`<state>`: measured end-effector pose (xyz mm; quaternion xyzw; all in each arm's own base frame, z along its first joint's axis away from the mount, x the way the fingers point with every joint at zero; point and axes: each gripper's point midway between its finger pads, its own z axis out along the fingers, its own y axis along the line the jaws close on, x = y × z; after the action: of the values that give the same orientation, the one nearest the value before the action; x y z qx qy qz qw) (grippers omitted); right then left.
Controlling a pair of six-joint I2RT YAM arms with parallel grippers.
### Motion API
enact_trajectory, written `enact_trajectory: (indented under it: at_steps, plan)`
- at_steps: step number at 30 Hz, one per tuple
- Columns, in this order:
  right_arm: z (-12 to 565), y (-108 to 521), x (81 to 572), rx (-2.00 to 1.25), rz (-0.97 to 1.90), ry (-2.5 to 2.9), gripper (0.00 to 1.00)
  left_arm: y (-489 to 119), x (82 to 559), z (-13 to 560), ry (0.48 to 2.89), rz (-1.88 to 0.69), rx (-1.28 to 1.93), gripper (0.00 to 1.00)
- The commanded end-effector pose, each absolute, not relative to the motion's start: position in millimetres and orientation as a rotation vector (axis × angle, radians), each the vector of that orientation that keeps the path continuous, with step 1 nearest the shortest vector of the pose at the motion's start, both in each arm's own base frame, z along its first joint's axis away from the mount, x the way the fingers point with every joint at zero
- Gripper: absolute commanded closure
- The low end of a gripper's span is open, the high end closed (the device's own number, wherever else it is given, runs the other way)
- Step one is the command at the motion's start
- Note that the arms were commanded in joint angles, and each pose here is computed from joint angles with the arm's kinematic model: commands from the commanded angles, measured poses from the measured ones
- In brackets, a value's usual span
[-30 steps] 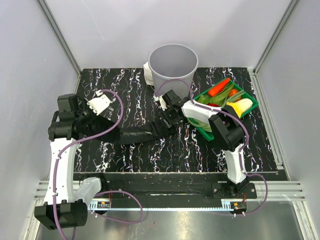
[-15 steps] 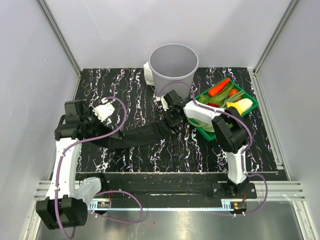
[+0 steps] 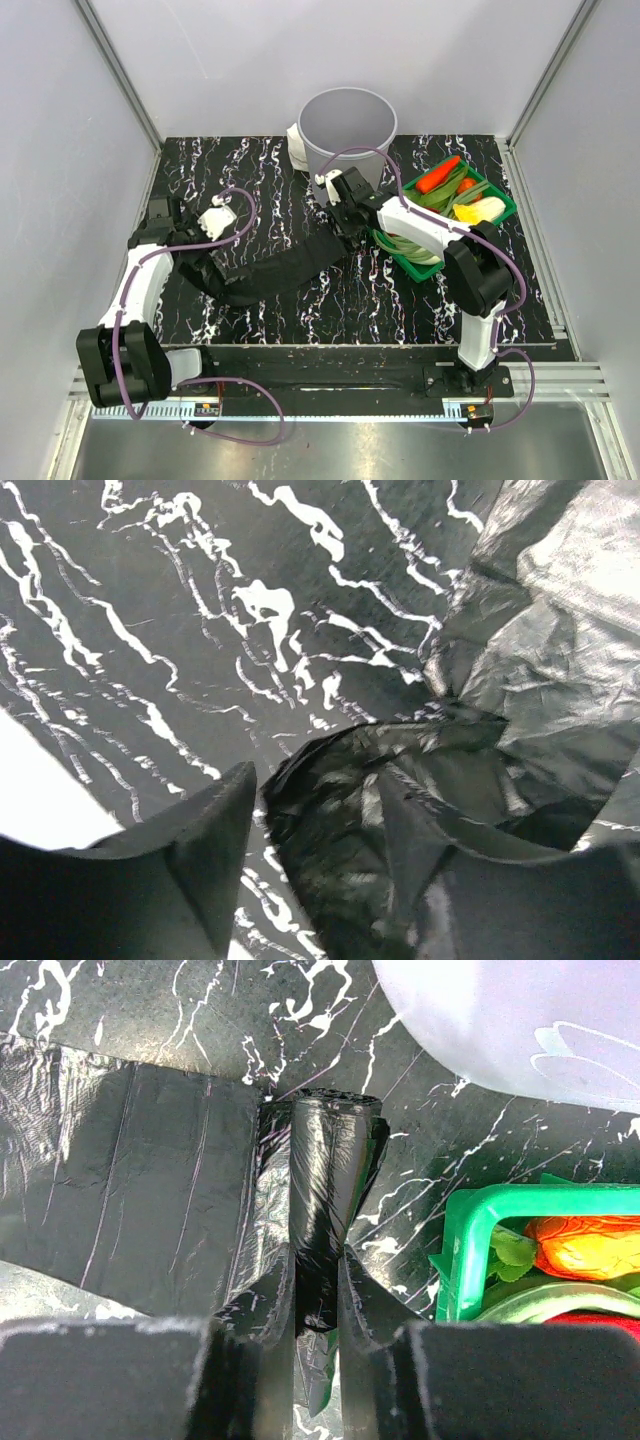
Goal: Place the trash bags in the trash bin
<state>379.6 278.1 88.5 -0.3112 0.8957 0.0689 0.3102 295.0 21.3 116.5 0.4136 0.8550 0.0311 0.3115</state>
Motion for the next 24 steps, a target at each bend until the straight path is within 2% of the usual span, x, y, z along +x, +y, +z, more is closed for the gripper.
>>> enact_trajectory:
  at_steps: [1, 4, 7, 10, 16, 24]
  plan:
    - [125, 282, 399, -0.765, 0.18, 2.264, 0.96, -4, 308, 135, 2.133, -0.062, 1.062, 0.34]
    - [122, 283, 400, -0.767, 0.177, 2.266, 0.96, -24, 314, 154, 2.058, -0.186, 1.037, 0.25]
    - [114, 283, 400, -0.776, 0.178, 2.28, 0.96, -43, 324, 180, 1.984, -0.306, 0.987, 0.1]
    - [111, 284, 397, -0.777, 0.191, 2.29, 0.96, -61, 333, 200, 1.902, -0.424, 0.951, 0.01]
    - [104, 284, 388, -0.787, 0.223, 2.302, 0.96, -115, 349, 183, 1.882, -0.579, 1.022, 0.01]
    - [113, 286, 380, -0.787, 0.285, 2.274, 0.97, -174, 383, 148, 2.053, -0.901, 0.919, 0.02]
